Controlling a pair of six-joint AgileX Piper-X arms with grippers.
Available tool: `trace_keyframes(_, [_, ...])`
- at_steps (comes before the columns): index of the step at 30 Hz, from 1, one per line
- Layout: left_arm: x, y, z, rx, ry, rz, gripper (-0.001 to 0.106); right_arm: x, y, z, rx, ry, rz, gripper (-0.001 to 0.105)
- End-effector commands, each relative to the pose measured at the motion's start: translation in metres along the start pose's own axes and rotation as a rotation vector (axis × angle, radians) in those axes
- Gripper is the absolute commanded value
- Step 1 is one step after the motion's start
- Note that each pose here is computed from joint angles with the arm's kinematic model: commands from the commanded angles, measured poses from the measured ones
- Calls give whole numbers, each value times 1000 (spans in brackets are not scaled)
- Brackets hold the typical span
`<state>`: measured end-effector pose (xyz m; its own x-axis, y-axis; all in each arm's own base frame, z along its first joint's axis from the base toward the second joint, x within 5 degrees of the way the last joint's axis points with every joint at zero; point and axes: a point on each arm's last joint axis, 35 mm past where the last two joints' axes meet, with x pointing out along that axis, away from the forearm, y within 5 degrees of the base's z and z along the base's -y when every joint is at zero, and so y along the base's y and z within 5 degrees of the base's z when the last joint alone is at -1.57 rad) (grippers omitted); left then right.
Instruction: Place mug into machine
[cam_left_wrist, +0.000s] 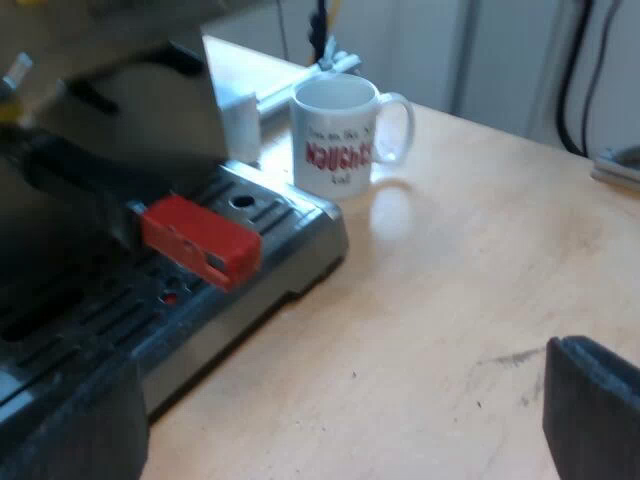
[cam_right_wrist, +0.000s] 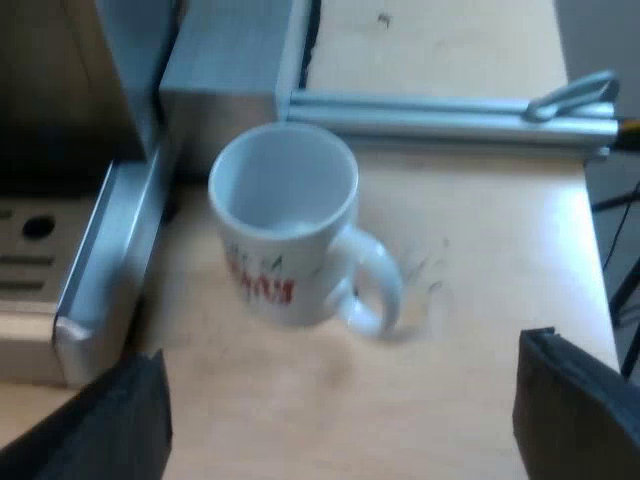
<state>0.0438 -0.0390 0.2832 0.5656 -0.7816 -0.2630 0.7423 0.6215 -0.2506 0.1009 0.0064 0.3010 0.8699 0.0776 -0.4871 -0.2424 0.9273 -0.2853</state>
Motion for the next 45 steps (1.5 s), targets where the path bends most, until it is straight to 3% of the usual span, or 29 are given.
trace_keyframes(1, [2,0,0,9,-6,-17,81,7,-1,1,-15,-37,-21,71])
trace_keyframes(13, [3,1,-1,5,-3,-16,81,53,0,-12,-14,-41,-78,71])
trace_keyframes(19, [3,1,-1,5,-3,-16,81,85,4,-25,-68,-10,-65,71])
trace_keyframes(21, [3,1,-1,5,-3,-16,81,98,4,-30,-127,16,-77,71])
trace_keyframes(25, [3,1,-1,4,0,-15,81,112,-5,-35,-145,42,-110,71])
trace_keyframes(29, [3,1,-1,3,0,-15,81,123,-21,-44,-92,15,-36,71])
trace_keyframes(35, [3,1,-1,2,2,-15,81,137,-29,-59,-160,3,100,71])
trace_keyframes(45, [4,2,-1,-3,13,-14,81,174,-32,-78,-150,-49,203,71])
